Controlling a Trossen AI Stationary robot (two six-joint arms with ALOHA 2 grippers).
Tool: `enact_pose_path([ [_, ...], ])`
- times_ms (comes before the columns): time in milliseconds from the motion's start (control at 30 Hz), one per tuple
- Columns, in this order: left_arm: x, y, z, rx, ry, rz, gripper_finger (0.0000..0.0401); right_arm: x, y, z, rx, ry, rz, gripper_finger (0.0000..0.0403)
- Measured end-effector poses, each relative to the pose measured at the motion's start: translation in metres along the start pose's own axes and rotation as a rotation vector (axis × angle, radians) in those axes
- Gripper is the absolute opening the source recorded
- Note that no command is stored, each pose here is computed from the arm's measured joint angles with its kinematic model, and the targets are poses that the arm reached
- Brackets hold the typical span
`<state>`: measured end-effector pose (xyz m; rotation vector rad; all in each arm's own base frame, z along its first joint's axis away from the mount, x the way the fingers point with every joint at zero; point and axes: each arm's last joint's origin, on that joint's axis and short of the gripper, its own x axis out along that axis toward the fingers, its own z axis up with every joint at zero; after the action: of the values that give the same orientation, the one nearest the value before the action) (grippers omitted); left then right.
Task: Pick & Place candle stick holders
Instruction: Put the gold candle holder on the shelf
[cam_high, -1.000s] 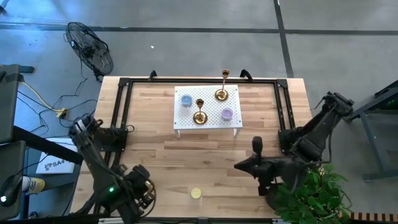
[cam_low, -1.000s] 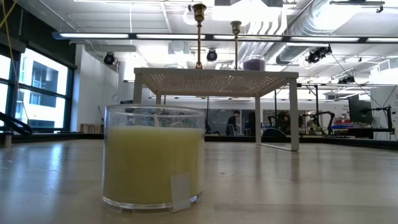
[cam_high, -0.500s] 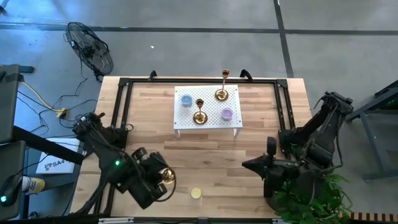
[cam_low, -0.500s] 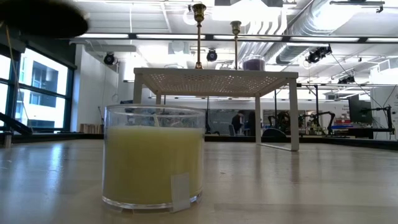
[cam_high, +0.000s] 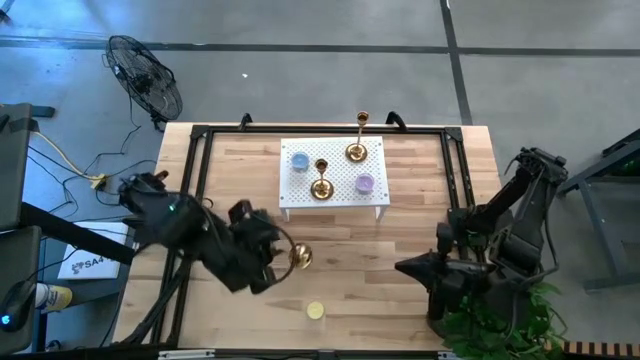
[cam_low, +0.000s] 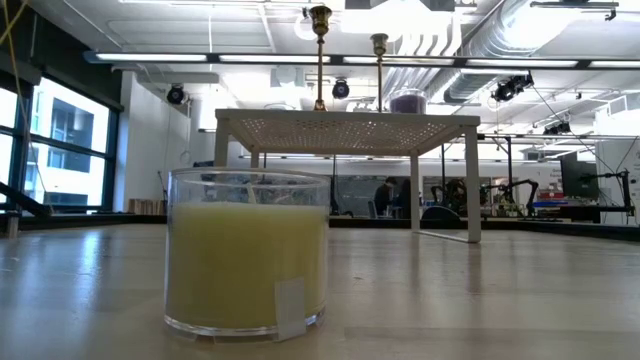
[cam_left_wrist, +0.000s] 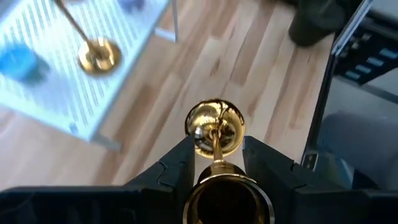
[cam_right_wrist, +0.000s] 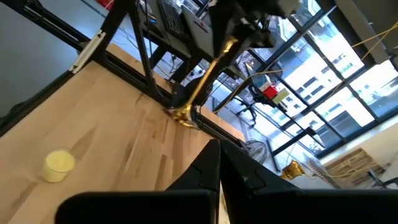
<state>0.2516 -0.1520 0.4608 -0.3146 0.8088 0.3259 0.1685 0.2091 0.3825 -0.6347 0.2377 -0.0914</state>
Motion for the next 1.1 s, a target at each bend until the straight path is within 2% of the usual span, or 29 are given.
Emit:
enact_pose_path([
  [200,-0.007,0.023,0.024,0.032,-0.063,0.021,0.012,-0.003,0.0,0.0,-0.039,0.007,-0.045,0.0],
  [433,-0.007,0.059,0.045,0.003,-0.096,0.098,0.012,-0.003,-0.002,0.004,-0.058,0.002,-0.097,0.0],
  [1100,0.013,0.137,0.088,-0.107,0.008,0.11,0.012,-0.003,-0.004,0.008,-0.077,-0.011,-0.113,0.0],
])
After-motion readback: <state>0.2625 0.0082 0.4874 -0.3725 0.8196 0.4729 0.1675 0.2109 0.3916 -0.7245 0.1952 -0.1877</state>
